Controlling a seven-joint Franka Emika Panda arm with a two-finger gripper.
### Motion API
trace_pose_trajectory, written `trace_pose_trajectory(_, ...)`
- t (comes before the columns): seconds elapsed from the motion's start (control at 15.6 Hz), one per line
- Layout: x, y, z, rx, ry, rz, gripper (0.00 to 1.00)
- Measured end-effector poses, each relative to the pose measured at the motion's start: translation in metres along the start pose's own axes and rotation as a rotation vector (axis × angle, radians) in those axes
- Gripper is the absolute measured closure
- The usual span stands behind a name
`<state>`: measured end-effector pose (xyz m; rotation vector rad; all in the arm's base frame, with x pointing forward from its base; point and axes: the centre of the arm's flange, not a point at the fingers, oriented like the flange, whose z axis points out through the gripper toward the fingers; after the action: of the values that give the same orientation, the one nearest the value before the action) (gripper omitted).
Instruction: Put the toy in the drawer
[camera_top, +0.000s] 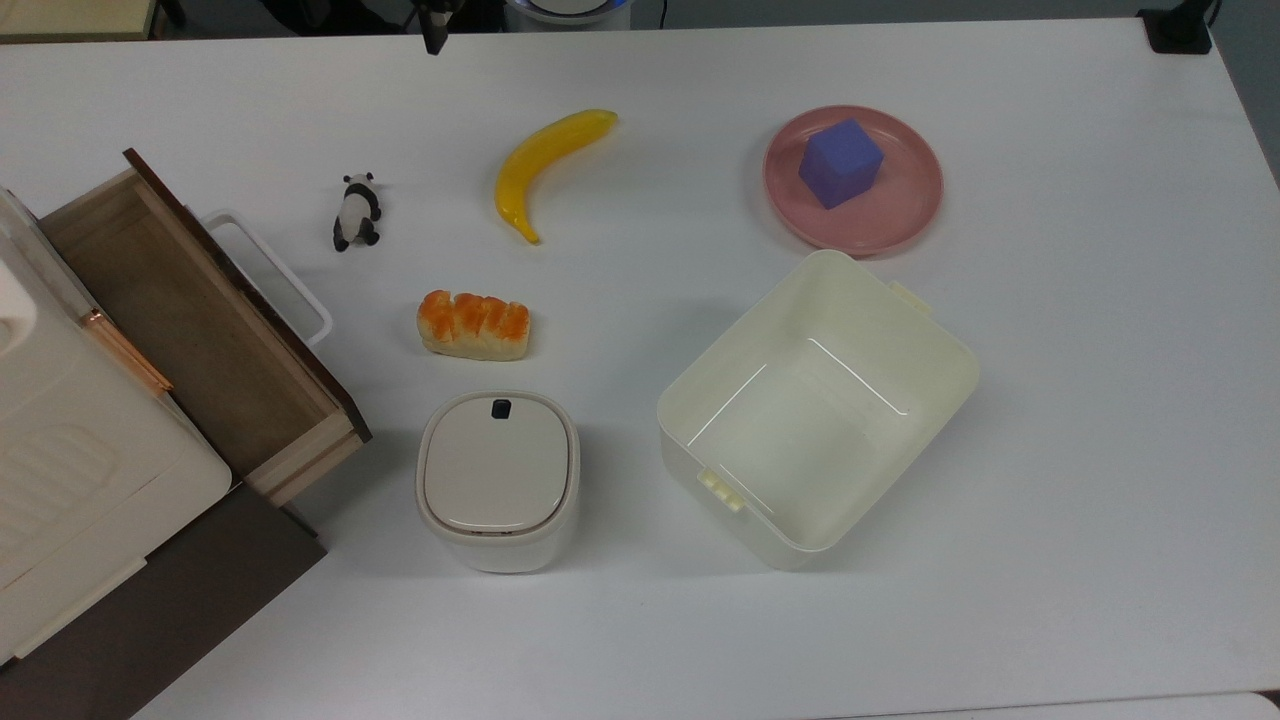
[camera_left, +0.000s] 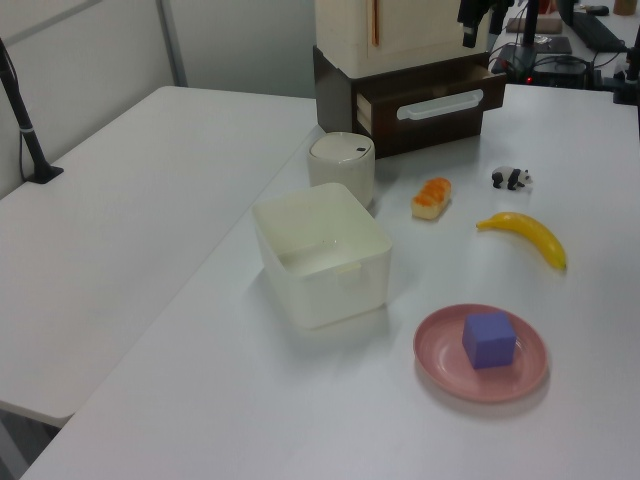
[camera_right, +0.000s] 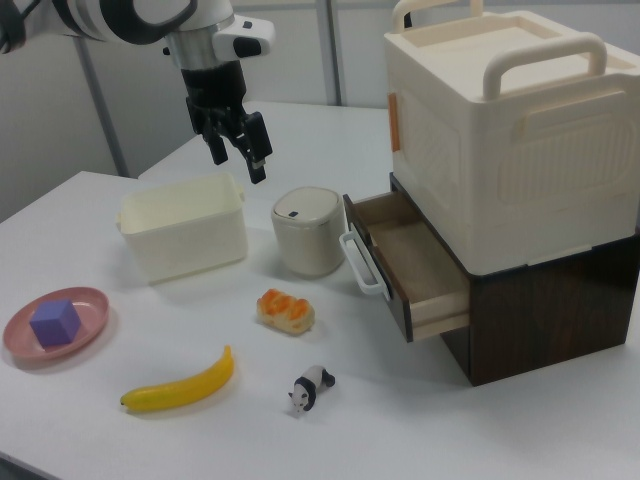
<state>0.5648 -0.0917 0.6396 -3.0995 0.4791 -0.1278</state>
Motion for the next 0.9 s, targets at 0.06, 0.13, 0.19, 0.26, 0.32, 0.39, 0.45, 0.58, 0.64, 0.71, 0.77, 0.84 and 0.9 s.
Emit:
trace_pose_trajectory(0.06, 0.000, 0.000, 0.000, 0.000, 0.000, 0.000, 0.00)
trace_pose_trajectory(0.13, 0.000, 0.000, 0.000, 0.000, 0.000, 0.000, 0.00)
trace_pose_trajectory(0.19, 0.000, 0.000, 0.000, 0.000, 0.000, 0.000, 0.00)
trace_pose_trajectory(0.26, 0.000, 0.000, 0.000, 0.000, 0.000, 0.000, 0.00)
trace_pose_trajectory(0.32, 0.000, 0.000, 0.000, 0.000, 0.000, -0.001, 0.00)
trace_pose_trajectory(0.39, 0.000, 0.000, 0.000, 0.000, 0.000, -0.002, 0.00)
trace_pose_trajectory(0.45, 0.000, 0.001, 0.000, 0.000, 0.000, -0.005, 0.00)
trace_pose_trajectory(0.58, 0.000, 0.002, 0.000, 0.000, 0.001, -0.014, 0.00)
trace_pose_trajectory(0.64, 0.001, 0.004, -0.001, 0.000, 0.003, -0.014, 0.00)
trace_pose_trajectory(0.71, 0.001, 0.007, -0.004, -0.001, 0.008, -0.013, 0.00)
trace_pose_trajectory(0.77, 0.002, 0.012, -0.006, -0.001, 0.012, -0.015, 0.00)
trace_pose_trajectory(0.84, 0.003, 0.017, -0.007, -0.002, 0.014, -0.015, 0.00)
trace_pose_trajectory(0.9, 0.003, 0.020, -0.007, -0.002, 0.015, -0.017, 0.00)
